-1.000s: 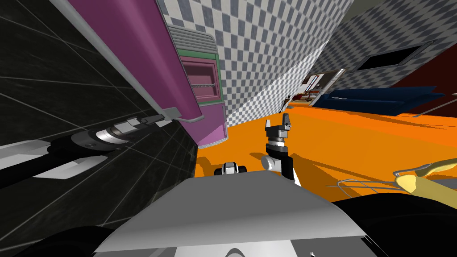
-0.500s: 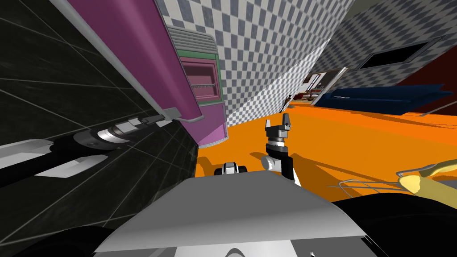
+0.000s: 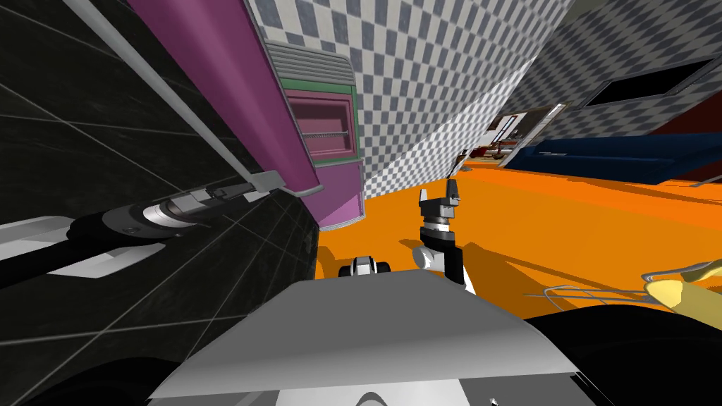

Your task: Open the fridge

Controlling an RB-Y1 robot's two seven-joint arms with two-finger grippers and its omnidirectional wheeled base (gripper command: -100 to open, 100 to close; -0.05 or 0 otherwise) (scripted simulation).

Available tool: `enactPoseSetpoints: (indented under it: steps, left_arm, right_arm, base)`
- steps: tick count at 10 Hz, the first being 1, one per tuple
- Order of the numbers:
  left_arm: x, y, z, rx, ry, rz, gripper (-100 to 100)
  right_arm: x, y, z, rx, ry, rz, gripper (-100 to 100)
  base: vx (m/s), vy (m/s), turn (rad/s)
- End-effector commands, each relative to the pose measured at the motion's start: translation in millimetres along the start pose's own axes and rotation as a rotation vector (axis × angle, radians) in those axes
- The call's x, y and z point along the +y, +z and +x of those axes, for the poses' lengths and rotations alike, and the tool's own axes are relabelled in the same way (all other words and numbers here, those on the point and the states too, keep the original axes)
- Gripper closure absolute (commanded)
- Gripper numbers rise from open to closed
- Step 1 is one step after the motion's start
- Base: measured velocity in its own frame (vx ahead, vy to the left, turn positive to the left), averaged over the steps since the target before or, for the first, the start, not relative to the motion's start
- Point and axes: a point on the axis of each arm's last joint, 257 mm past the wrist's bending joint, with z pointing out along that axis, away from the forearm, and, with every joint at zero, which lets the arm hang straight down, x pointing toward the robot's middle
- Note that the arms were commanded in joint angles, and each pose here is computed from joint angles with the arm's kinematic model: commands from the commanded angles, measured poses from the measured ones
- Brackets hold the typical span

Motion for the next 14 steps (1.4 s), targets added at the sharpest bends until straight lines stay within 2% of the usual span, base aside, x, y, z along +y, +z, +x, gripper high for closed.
enactPoseSetpoints:
  steps: [1,5,6,8,9,10,14]
  left_arm:
    - [-8.4,7.3,-8.9,0.015,0.001,0.017,-100]
    - [-23.9,25.3,-25.1,0.036,0.002,0.037,-100]
    - [-32.3,34.6,-32.5,0.047,0.002,0.048,-100]
    - [-41.3,44.2,-39.4,0.057,0.001,0.059,-100]
    - [-39.5,42.3,-35.6,0.060,0.002,0.059,-100]
    - [-40.4,42.8,-36.0,0.060,0.001,0.060,0]
    - [-42.0,43.0,-35.9,0.062,0.003,0.064,0]
  right_arm:
    - [0,0.0,0.0,0.000,0.000,0.000,0]
    - [0,0.0,0.0,0.000,0.000,0.000,0]
    - [0,0.0,0.0,0.000,0.000,0.000,0]
    - [0,0.0,0.0,0.000,0.000,0.000,0]
    - [0,0.0,0.0,0.000,0.000,0.000,0]
    - [0,0.0,0.1,0.000,0.000,0.000,0]
    - [0,0.0,0.1,0.000,0.000,0.000,0]
  base:
    - [-0.016,-0.016,0.101]
    - [0.010,-0.005,0.081]
    - [0.007,0.005,0.139]
    - [0.006,0.007,0.074]
    - [-0.001,-0.002,0.011]
    - [-0.004,-0.008,0.004]
    - [-0.001,-0.001,0.001]
